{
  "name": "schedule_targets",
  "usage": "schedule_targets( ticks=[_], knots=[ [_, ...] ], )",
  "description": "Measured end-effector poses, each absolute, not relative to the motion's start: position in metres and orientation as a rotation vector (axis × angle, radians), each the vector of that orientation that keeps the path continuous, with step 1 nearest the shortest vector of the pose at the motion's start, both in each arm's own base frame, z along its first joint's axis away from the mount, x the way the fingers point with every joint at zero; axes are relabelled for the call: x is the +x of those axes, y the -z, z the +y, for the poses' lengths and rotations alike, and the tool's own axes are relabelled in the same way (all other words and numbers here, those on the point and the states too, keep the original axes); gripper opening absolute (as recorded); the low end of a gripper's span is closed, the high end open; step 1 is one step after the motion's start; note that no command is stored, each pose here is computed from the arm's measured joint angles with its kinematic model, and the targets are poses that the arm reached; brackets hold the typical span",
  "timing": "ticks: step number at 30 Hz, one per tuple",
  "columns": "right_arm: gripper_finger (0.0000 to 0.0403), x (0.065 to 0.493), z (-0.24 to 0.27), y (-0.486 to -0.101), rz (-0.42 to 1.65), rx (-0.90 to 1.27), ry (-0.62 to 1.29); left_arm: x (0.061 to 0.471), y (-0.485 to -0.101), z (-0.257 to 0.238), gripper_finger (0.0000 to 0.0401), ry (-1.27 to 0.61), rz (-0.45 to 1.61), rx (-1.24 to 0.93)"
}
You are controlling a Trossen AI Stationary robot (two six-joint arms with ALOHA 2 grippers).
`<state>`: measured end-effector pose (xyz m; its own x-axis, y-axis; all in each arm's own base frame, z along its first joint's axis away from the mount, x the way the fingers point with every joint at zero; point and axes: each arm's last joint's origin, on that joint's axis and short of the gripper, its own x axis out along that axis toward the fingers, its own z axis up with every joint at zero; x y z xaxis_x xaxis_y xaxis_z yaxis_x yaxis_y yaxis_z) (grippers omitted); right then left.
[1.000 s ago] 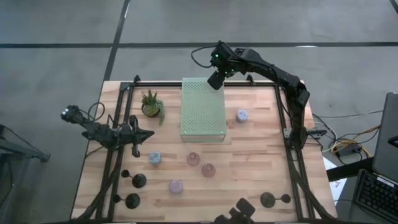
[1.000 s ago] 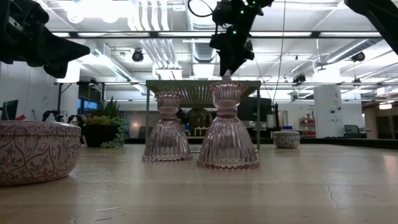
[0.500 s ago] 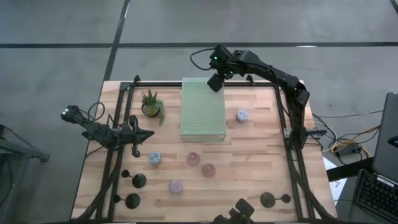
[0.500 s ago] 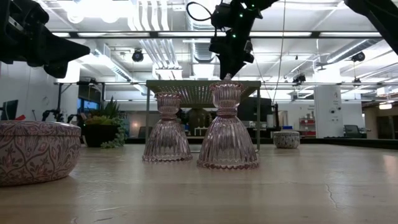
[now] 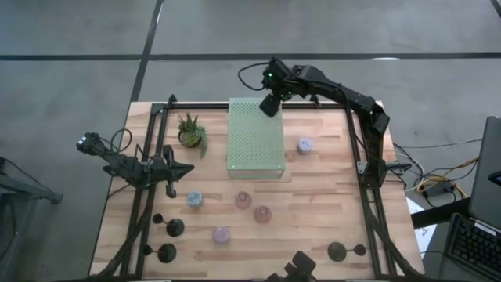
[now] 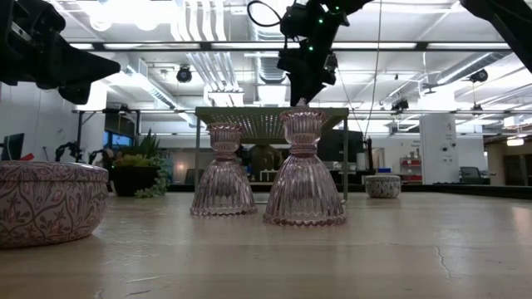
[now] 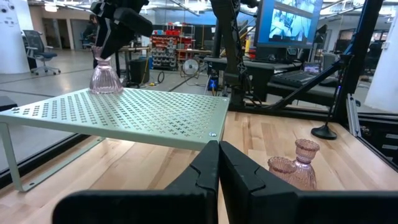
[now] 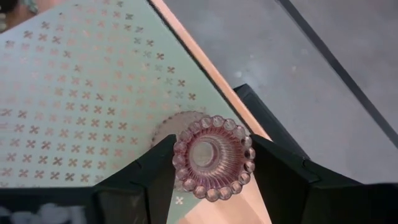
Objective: Pick & Place candle stick holders
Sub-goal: Put the top right pink glass candle holder on the shelf, then put the bottom pink glass candle holder on the shelf aligned with the other pink glass candle holder
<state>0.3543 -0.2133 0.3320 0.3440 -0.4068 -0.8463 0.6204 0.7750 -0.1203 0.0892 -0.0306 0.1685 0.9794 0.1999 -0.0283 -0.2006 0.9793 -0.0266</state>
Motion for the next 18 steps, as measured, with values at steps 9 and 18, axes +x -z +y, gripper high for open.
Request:
schedule_targets(
  ticks=[9, 18],
  knots=[
    [0.0219, 0.3552, -0.2131, -0.332, 1.015, 0.233, 0.676, 0.0892, -0.1686, -0.0306, 0.0014, -0.201, 0.025, -0.03],
    [0.0274, 0.3558, -0.2122, -0.3371, 1.002, 0.216, 0.669, 0.0892, -0.1686, -0.0306, 0.0014, -0.202, 0.025, -0.03]
  ],
)
